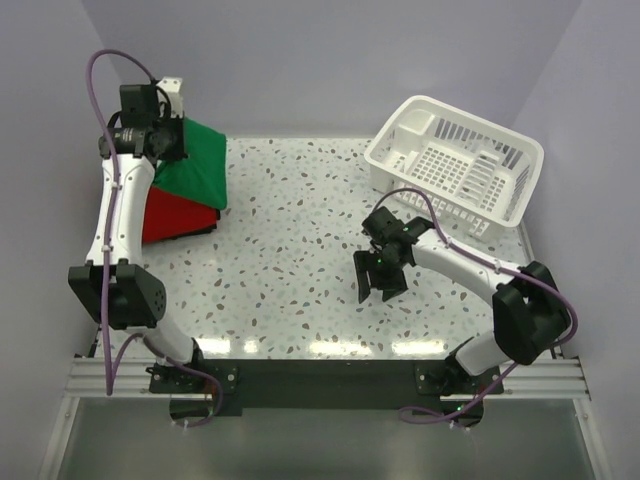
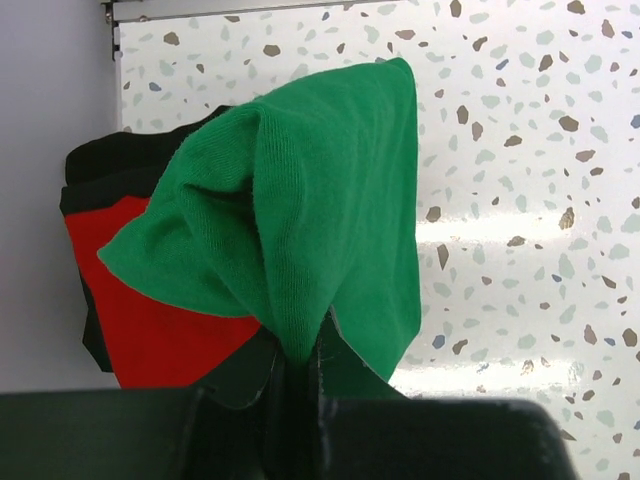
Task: Fold and stack the t-shirts
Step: Neatly place the folded tshirt to the corner
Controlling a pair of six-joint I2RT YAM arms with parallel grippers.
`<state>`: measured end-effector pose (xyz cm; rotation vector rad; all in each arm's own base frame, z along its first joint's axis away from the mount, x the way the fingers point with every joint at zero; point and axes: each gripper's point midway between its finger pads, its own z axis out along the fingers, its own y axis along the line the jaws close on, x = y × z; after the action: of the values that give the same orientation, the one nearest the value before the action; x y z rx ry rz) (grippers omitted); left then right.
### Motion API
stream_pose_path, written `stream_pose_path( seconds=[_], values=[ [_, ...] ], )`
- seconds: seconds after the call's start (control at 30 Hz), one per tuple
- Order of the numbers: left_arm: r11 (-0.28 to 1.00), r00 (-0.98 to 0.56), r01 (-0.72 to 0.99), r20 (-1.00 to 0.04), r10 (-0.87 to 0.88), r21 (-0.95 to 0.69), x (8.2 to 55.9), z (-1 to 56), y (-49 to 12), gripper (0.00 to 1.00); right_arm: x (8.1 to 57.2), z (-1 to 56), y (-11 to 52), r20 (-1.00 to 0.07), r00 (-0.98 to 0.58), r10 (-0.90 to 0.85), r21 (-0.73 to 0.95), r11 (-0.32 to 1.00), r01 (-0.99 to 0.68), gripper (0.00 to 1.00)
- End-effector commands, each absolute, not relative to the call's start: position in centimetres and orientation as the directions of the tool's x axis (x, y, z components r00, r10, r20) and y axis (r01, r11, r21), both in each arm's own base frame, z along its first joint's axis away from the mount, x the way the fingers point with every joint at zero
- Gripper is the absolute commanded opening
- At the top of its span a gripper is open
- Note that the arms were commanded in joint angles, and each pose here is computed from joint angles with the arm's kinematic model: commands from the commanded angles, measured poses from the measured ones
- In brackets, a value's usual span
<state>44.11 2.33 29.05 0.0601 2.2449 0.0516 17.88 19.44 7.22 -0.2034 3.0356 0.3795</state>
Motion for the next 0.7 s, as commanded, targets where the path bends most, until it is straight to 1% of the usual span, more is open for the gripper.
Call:
stream_pose_path(
  seconds=[0.0,0.1,0.43,0.67],
  values=[
    [0.997,-0.600,0.055,-0.796,0.078,0.057,45.1,28.7,3.0,0.00,18.0,8.0,19.4,-0.121,-0.987,-0.102,0.252,0.959,-0.130,0.64],
    [0.998,-0.627,0.027,-0.777,0.060,0.055,44.6,27.0,4.3,0.00,17.9,8.2,19.2,-0.126,-0.987,-0.101,0.252,0.959,-0.131,0.64],
    [0.997,-0.653,-0.081,-0.756,-0.044,0.012,44.3,24.5,10.3,0.00,16.8,8.2,18.5,-0.117,-0.987,-0.107,0.247,0.960,-0.133,0.64],
    [0.993,-0.693,-0.116,-0.717,-0.079,0.002,44.3,21.8,12.2,0.00,16.3,8.2,17.9,-0.113,-0.988,-0.107,0.239,0.962,-0.131,0.64]
  ],
)
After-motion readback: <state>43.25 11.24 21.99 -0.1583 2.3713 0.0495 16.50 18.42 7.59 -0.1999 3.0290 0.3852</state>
